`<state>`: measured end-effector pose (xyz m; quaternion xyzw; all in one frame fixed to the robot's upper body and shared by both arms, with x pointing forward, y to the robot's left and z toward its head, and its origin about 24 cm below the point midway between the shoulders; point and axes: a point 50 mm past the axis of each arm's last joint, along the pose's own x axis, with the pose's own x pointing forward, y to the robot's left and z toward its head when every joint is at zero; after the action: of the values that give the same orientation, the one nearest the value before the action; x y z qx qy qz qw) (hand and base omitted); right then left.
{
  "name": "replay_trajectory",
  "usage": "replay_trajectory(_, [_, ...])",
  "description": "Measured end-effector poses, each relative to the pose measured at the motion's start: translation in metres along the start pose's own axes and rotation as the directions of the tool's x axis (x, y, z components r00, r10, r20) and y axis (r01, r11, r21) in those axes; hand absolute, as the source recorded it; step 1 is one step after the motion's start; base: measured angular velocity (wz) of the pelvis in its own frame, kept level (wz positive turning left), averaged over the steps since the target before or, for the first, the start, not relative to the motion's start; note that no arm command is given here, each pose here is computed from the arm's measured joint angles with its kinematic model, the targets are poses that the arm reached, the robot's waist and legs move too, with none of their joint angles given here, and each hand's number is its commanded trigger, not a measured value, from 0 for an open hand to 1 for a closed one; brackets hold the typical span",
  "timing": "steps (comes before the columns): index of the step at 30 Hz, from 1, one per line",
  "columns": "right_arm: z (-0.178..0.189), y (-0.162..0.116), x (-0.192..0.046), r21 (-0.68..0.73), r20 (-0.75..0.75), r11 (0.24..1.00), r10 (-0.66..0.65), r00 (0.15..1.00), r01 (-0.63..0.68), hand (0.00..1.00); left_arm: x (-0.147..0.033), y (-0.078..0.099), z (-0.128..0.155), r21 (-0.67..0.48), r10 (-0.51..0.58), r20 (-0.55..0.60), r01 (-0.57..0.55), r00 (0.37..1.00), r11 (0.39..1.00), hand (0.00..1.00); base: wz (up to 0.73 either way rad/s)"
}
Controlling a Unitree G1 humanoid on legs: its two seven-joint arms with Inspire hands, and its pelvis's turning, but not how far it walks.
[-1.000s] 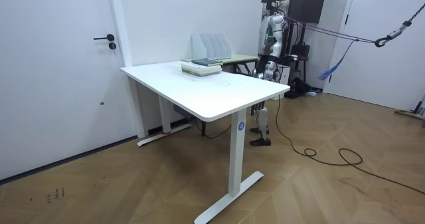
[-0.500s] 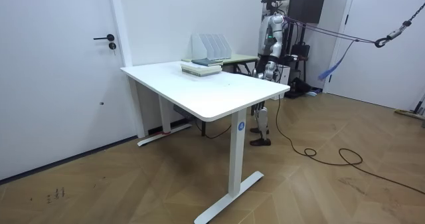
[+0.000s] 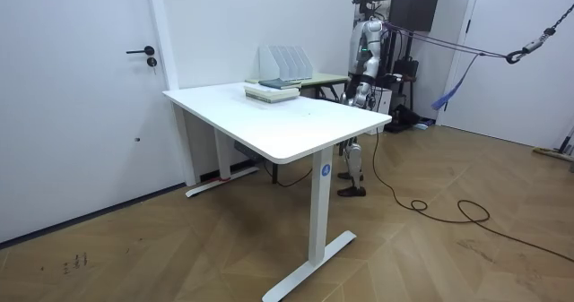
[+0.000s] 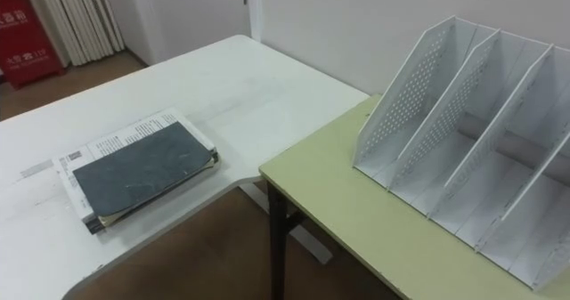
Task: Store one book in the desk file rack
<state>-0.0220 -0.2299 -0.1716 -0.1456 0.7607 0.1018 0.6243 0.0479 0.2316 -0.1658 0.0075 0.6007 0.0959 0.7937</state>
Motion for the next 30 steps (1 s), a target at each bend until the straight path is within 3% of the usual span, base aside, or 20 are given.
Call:
replay_trajectory(5, [0.006, -0.003, -0.001, -0.024, 0.012, 1.000, -0.015, 1.000, 0.015, 0.00, -0.001, -0.012, 0.019, 0.090, -0.051, 0.085, 0.044, 0.995, 0.995, 0.00, 0.00])
replay_trajectory(8, [0.012, -0.004, -0.002, -0.045, 0.021, 0.999, -0.026, 0.999, 0.027, 0.00, -0.002, -0.031, 0.029, 0.189, -0.115, 0.123, 0.090, 0.986, 0.978, 0.00, -0.01])
replay_trajectory(12, [0.017, -0.001, -0.001, -0.058, 0.042, 0.998, -0.030, 0.999, 0.032, 0.00, -0.003, -0.052, 0.047, 0.378, -0.209, 0.159, 0.136, 0.965, 0.916, 0.00, -0.09])
replay_trajectory(17, [0.023, -0.001, -0.002, -0.079, 0.068, 0.996, -0.027, 0.997, 0.032, 0.00, -0.005, -0.059, 0.057, 0.536, -0.232, 0.182, 0.102, 0.956, 0.838, 0.00, -0.02])
replay_trajectory(21, [0.028, -0.001, -0.003, -0.102, 0.086, 0.994, -0.030, 0.996, 0.039, 0.00, -0.015, -0.072, 0.084, 0.708, -0.258, 0.297, -0.031, 0.919, 0.706, 0.00, 0.01])
replay_trajectory(24, [0.034, -0.004, -0.004, -0.106, 0.113, 0.993, -0.044, 0.993, 0.056, 0.00, -0.036, -0.089, 0.121, 0.770, -0.302, 0.471, -0.219, 0.829, 0.599, 0.00, 0.00])
replay_trajectory(30, [0.046, -0.009, -0.006, -0.111, 0.150, 0.991, -0.063, 0.987, 0.080, 0.00, -0.081, -0.102, 0.172, 0.666, -0.332, 0.734, -0.533, 0.592, 0.522, 0.00, 0.05])
